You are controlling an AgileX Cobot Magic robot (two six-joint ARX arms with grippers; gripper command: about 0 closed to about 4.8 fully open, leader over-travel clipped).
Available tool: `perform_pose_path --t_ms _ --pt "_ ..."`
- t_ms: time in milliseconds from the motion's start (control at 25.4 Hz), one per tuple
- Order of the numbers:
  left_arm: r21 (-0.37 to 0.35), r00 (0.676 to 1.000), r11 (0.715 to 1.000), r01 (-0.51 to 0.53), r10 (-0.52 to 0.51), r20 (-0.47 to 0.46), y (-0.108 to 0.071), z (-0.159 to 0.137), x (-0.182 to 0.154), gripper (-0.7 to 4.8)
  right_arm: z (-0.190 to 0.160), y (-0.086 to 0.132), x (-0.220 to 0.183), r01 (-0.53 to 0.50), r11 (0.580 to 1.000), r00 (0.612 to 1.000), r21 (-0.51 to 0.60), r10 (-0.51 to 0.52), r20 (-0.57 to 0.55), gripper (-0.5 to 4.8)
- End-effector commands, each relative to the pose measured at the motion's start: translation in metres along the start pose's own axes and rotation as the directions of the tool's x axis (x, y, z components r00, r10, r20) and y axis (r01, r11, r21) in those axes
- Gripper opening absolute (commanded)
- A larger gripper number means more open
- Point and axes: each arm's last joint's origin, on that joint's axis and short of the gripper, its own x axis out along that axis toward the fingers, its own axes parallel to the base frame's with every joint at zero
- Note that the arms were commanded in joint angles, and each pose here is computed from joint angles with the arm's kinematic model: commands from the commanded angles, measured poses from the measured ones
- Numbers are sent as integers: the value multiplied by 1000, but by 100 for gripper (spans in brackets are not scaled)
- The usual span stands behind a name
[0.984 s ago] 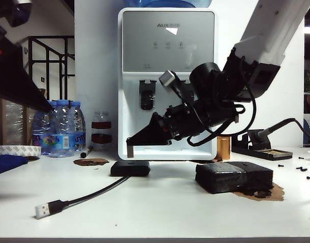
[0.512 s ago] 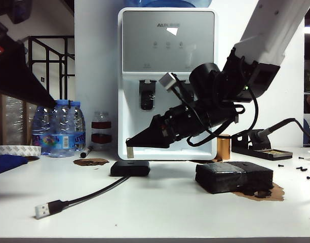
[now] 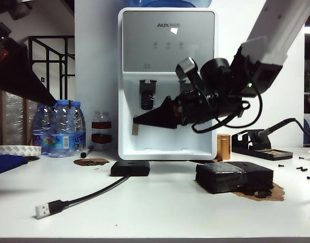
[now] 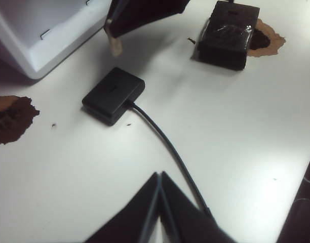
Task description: Take the USB flash drive out of the black sponge and insert it into the slot on top of the black USB adpator box.
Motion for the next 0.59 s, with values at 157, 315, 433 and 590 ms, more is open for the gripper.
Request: perform_pose_path --t_ms 157,315,433,590 --pt "-28 1000 1000 -3 4 15 0 2 -1 -5 -17 -1 10 -47 997 999 55 47 4 -2" --pt "-29 1000 1000 -1 2 14 0 2 -1 -5 -15 -3 10 -29 999 1000 37 29 0 -2" --pt "-33 1000 999 2 -1 17 0 2 -1 -5 -14 -5 10 -10 1000 1000 27 10 -7 -2" --pt "-52 1000 999 15 -14 24 0 2 -1 -5 -17 -6 11 0 1000 1000 28 0 -13 -2"
